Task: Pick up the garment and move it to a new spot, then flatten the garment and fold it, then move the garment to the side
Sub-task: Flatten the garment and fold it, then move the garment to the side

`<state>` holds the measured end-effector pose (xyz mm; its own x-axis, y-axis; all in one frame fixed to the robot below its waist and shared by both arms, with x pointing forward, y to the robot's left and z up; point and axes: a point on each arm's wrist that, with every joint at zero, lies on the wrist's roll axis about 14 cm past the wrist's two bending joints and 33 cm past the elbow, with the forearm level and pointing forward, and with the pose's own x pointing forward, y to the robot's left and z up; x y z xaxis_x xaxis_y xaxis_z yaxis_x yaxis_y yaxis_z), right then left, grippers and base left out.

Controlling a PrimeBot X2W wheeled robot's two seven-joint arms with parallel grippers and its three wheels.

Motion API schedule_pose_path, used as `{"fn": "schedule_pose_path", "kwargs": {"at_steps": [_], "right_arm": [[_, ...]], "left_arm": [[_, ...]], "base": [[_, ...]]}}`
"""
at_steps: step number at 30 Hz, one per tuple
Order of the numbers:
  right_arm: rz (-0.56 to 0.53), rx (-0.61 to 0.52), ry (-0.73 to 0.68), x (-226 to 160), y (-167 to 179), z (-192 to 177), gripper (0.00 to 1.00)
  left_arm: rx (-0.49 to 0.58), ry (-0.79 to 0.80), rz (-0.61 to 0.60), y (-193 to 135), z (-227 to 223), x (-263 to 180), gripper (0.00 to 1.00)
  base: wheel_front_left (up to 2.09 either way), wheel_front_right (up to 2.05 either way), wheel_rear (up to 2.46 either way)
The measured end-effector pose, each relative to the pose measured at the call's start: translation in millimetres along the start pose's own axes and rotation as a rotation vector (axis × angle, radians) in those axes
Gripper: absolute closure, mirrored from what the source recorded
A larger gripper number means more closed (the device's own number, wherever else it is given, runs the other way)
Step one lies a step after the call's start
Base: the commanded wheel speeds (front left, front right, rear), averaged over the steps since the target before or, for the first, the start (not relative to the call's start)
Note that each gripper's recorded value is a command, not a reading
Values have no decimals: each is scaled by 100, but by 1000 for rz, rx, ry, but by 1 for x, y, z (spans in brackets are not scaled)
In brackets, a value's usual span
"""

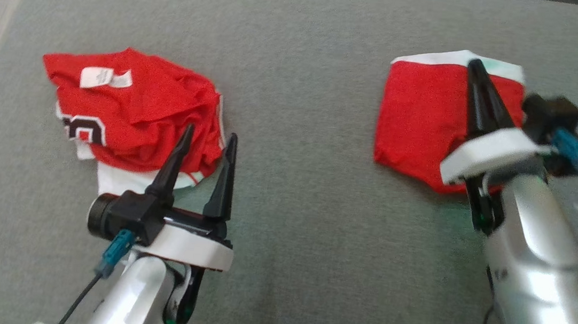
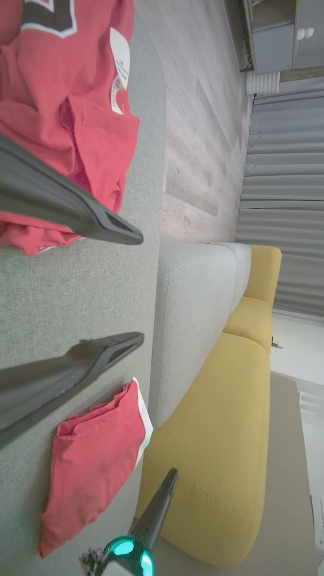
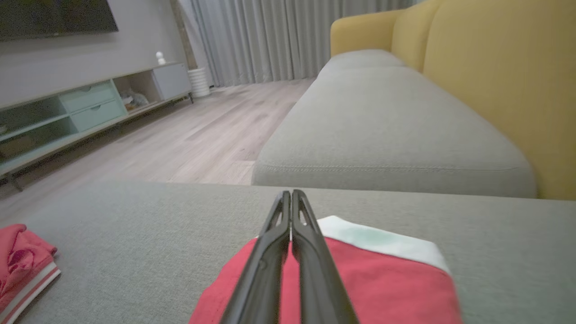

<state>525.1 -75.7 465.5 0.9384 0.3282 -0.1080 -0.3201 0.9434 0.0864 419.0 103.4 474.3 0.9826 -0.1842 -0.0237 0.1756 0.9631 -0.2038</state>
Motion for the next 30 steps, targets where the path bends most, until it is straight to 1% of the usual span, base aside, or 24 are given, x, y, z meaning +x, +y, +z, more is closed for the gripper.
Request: {"fn": "schedule_pose_path", "kwargs": {"at_steps": [2, 4, 5, 6, 9, 13, 16, 18, 24, 30], "right_arm": [[-37, 15, -38, -16, -11, 6, 100], [-81, 29, -53, -37, -23, 4, 100], [-107, 37, -54, -48, -29, 1, 53], [-129, 42, -53, -59, -35, -2, 0], [-164, 44, -49, -90, -41, -11, 0], [-201, 52, -54, -121, -43, -16, 0], [-233, 63, -34, -140, -48, -26, 0], [-244, 74, -28, -146, -49, -30, 0], [-234, 75, -27, -136, -48, -29, 0], [-216, 79, 6, -95, -54, -20, 0]], "left_arm": [[-3, -9, -8, -3, 3, 1, 0], [-6, -16, -24, -9, 5, 1, 0], [-6, -19, -34, -13, 6, 1, 0], [-7, -20, -43, -16, 7, 1, 0], [-4, -20, -66, -25, 6, -2, 0], [-5, -17, -79, -31, 5, -6, 0], [-5, -10, -98, -36, 3, -7, 0], [-6, -6, -103, -38, 1, -8, 0], [-12, 12, -102, -36, -6, -7, 0], [-14, 37, -75, -25, -15, -5, 0]], "base": [[0, 0, 0], [0, 0, 0], [0, 0, 0], [0, 0, 0], [0, 0, 0], [0, 0, 0], [0, 0, 0], [0, 0, 0], [0, 0, 0], [0, 0, 0]]}}
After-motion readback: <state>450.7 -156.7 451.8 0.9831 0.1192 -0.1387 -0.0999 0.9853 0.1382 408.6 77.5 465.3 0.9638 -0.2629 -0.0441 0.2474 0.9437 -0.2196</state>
